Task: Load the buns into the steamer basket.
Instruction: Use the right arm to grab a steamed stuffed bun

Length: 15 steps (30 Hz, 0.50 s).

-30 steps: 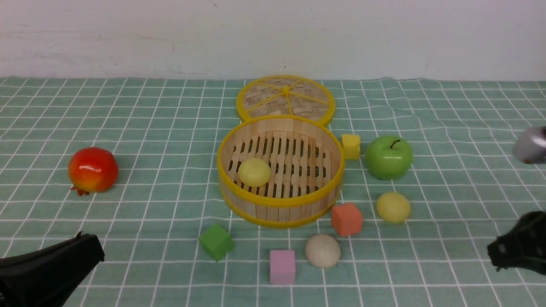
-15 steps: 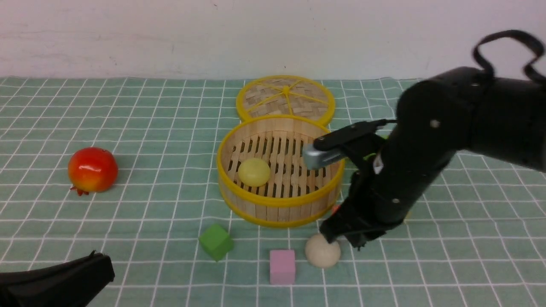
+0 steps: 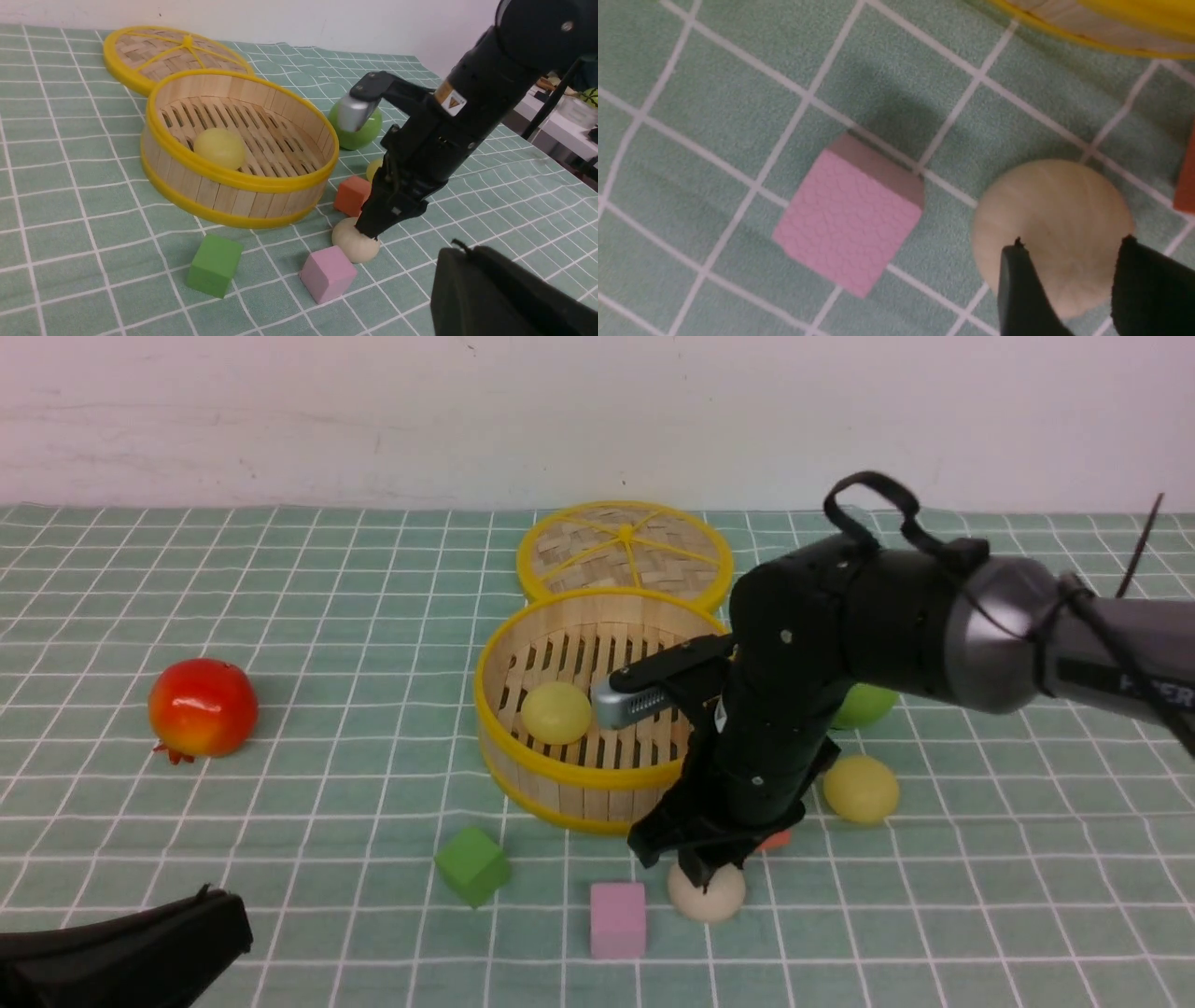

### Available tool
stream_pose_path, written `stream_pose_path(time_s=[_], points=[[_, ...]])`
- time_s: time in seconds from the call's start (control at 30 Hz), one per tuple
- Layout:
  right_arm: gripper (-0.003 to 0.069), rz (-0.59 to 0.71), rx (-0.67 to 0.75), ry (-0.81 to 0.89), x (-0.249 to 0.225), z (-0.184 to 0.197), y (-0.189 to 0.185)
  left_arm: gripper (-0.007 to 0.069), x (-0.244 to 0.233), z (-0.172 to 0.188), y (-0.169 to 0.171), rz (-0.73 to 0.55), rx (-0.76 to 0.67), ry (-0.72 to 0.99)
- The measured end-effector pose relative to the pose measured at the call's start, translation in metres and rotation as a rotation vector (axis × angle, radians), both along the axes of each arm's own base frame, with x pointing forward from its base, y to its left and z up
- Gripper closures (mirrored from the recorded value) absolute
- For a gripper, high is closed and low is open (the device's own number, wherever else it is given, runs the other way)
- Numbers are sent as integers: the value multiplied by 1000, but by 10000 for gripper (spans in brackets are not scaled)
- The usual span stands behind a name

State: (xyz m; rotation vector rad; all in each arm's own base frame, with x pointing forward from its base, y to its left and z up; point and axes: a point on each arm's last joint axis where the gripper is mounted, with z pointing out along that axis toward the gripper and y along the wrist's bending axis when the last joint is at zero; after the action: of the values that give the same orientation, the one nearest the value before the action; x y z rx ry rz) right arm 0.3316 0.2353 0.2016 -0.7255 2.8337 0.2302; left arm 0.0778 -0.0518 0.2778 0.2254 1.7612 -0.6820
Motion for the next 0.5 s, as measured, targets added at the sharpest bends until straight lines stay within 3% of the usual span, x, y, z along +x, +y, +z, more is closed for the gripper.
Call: stream_pose_path(time_s=[0.23,0.37,0.5], points=[[388,-3,9,-21,6,-10,3,632,0,0,0,0,-3,1],[448,-2,7,-24,7,-12,4,632,0,0,0,0,-3,1],[571,1,2,-17,6,-10,3,629,0,0,0,0,-3,1]])
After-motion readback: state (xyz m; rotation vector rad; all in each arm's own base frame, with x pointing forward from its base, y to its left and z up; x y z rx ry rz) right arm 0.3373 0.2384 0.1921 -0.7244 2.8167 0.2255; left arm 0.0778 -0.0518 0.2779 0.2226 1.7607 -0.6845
